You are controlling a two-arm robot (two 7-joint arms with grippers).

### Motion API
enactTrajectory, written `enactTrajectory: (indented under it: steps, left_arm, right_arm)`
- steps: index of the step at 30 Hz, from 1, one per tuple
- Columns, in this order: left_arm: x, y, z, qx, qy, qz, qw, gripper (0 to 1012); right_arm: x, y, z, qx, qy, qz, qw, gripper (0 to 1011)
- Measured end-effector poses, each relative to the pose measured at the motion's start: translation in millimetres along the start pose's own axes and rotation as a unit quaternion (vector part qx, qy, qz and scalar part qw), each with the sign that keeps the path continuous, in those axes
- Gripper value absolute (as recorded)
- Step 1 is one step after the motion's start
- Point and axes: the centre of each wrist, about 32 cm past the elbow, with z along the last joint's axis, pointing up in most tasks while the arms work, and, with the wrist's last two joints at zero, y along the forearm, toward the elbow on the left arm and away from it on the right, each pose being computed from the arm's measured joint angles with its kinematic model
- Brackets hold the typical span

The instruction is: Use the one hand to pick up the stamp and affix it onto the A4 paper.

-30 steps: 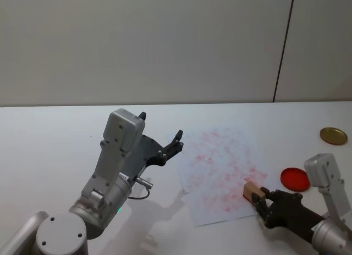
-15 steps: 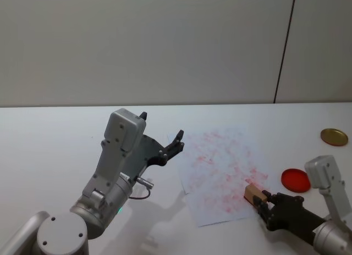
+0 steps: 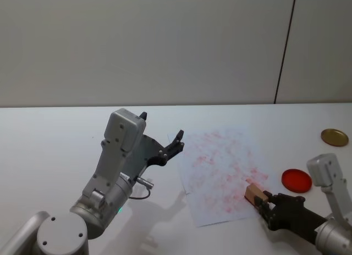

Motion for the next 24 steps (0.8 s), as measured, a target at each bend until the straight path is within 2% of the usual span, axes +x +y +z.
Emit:
enactTrajectory:
  steps: [5, 16, 24]
  left_arm:
    - [0.0, 0.0, 0.0, 0.000, 0.000, 0.000, 1.0000, 993]
    - [0.0, 0.0, 0.0, 0.000, 0.000, 0.000, 1.0000, 993]
    - [0.0, 0.0, 0.0, 0.000, 0.000, 0.000, 1.0000, 993]
  right_arm:
    - [1.9, -2.2, 1.6, 0.008, 0.008, -0.001, 0.9999, 216]
    - [16.0, -12.6, 20.4, 0.065, 0.009, -0.031, 0.9974, 216]
    - [27.9, -20.2, 26.9, 0.075, -0.002, -0.055, 0.9957, 216]
